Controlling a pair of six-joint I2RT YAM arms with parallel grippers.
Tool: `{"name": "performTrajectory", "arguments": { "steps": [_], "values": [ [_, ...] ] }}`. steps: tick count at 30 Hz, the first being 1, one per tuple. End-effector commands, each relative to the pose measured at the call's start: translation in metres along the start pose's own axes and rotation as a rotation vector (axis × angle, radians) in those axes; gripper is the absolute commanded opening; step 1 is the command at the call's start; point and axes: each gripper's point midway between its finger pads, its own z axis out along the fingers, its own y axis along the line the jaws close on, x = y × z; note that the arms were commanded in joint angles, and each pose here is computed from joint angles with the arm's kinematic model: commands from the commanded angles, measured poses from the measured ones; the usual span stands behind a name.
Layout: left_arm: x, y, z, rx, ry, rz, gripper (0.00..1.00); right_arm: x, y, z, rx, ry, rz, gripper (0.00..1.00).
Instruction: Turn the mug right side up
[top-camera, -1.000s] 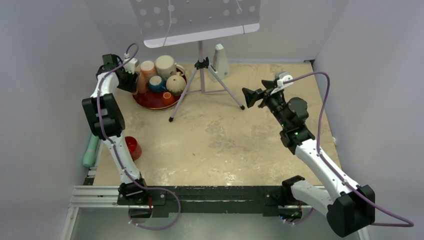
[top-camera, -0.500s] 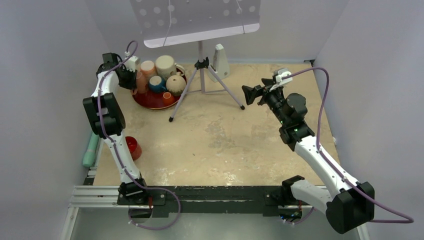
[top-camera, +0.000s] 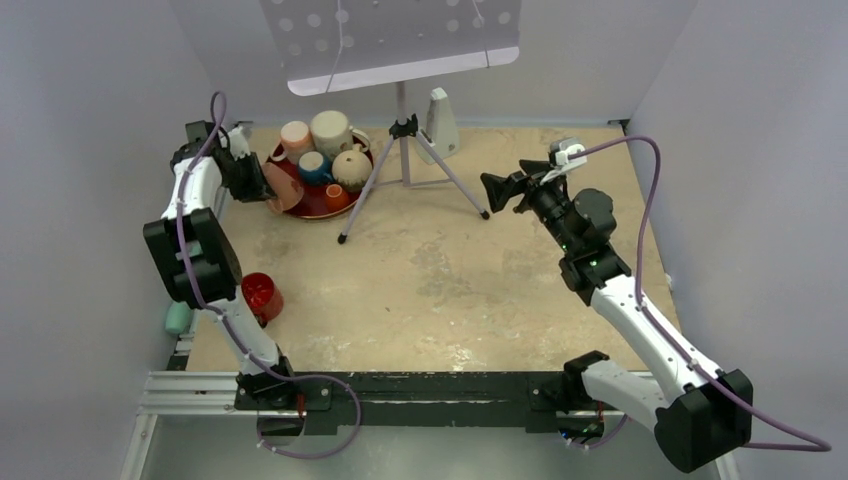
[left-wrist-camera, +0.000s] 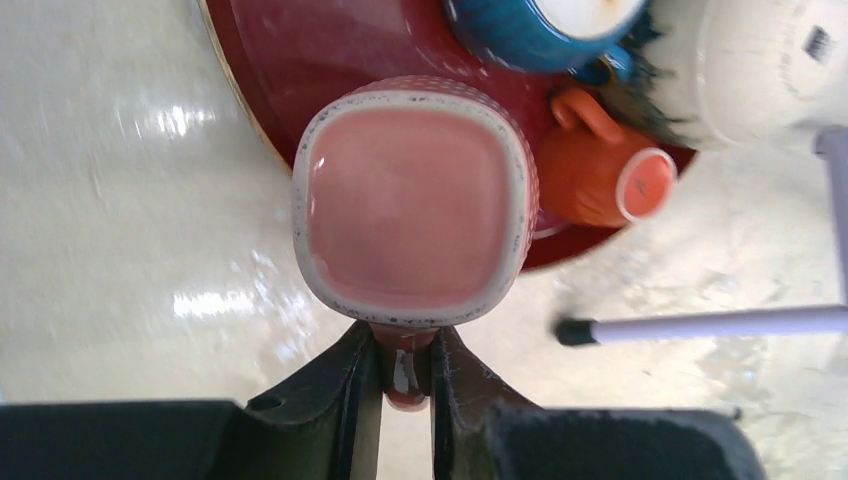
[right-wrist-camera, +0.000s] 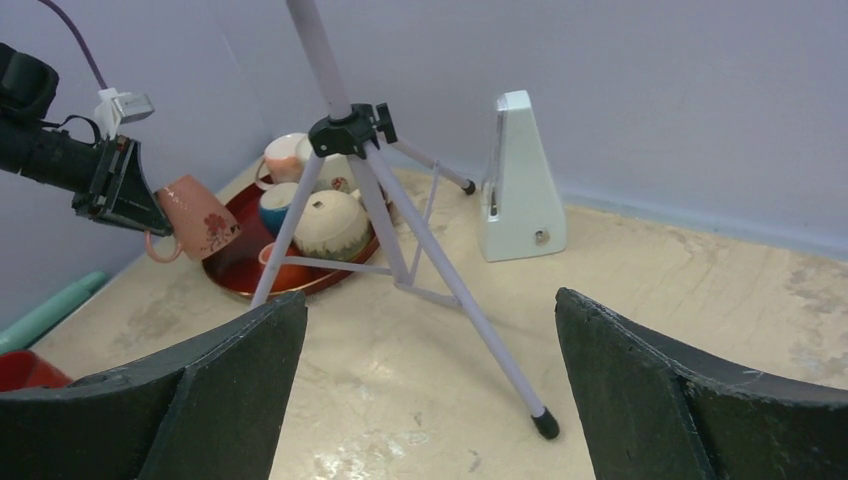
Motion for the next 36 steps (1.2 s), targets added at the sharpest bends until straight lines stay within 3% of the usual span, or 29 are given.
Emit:
{"name": "performTrajectory", "arguments": {
  "steps": [1, 11, 18, 27, 36],
  "values": [
    [-0.004, -0.041, -0.056, 0.056, -0.076, -0.177, 0.0, -0.011, 0.024, 0.006, -0.062, -0.002, 0.087, 0.99],
    [0.061, -0.094, -0.115, 0.209, -0.009, -0.216, 0.0, 0.001, 0.134, 0.043, -0.323, 0.158, 0.346, 0.98],
    [0.092, -0.135, -0.154, 0.38, -0.013, -0.176, 0.0, 0.037, 0.227, 0.057, -0.593, 0.311, 0.555, 0.98],
    [0.11, -0.175, -0.199, 0.53, -0.071, -0.102, 0.0, 0.054, 0.269, 0.06, -0.723, 0.341, 0.763, 0.94],
    [0.117, -0.192, -0.201, 0.65, -0.041, -0.193, 0.0, 0.064, 0.298, 0.06, -0.72, 0.394, 0.942, 0.92]
  ]
}}
